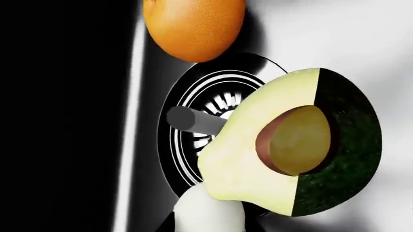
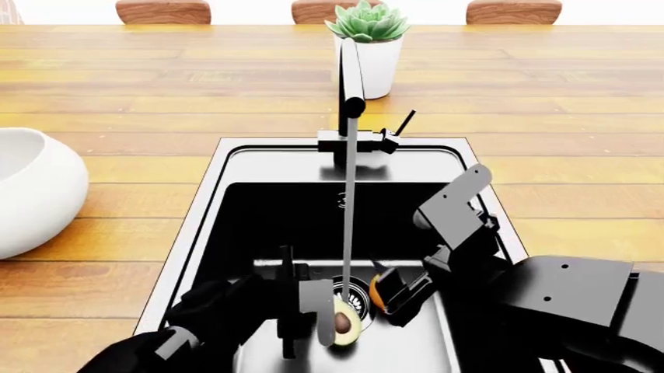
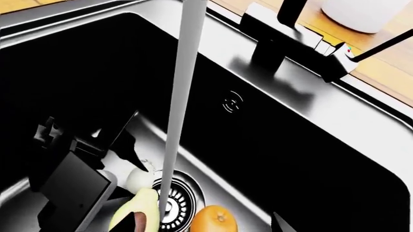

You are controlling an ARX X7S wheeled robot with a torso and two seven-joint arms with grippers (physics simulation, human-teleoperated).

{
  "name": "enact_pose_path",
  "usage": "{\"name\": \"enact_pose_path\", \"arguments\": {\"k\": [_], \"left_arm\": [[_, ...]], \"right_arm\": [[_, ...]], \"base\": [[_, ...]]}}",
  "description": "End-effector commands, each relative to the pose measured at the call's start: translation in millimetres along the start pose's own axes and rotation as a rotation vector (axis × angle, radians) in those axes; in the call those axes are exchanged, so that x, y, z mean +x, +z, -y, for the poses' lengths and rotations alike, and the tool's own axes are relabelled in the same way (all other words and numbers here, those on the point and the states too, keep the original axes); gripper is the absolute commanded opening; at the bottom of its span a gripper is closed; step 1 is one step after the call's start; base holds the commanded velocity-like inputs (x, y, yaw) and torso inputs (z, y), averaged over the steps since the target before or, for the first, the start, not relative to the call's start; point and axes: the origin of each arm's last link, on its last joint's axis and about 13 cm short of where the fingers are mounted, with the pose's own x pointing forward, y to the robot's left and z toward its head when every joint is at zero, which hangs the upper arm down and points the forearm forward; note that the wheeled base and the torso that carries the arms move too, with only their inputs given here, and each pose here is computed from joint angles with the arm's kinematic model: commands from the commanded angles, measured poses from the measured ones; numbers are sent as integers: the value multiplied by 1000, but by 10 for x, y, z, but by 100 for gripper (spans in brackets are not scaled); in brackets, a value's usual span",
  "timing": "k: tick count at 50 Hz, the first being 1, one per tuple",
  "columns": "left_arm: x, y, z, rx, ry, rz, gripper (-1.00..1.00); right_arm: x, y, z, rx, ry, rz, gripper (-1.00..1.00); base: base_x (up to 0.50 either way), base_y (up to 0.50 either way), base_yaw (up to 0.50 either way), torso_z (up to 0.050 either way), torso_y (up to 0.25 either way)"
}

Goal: Pick the eggplants and oranges from the sink and place them in one bowl. Place the avocado in the other bowl. Then turn off the sink faucet.

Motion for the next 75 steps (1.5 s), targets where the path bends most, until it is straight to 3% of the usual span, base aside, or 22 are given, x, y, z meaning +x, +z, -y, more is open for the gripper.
{"name": "enact_pose_path", "arguments": {"k": [1,23,41,55,62,72,75], "left_arm": [[99,69,119,-5,-26,49,-100],[32,-132,176,104,-76,-63,-100],[-274,-163,-108,169,53,-166,-100],[-389,-176,-159,200,73,-211,-100],[-629,-183,-245,223,108,-271,-100],[-1027,-1,-347,199,238,-190,-100],[-1147,119,-370,157,297,-85,-100]], "right_arm": [[12,-44,-20,6,4,-6,100],[34,-25,-29,3,13,-1,100],[-15,3,-50,1,12,31,100],[-63,31,-54,-2,4,51,100],[-92,33,-54,-1,-1,66,100],[-120,89,-63,-4,-8,104,100],[-114,125,-36,6,-35,112,100]], "base": [[0,0,0,0,0],[0,0,0,0,0],[0,0,0,0,0],[0,0,0,0,0],[0,0,0,2,0],[0,0,0,1,1],[0,0,0,0,0]]}}
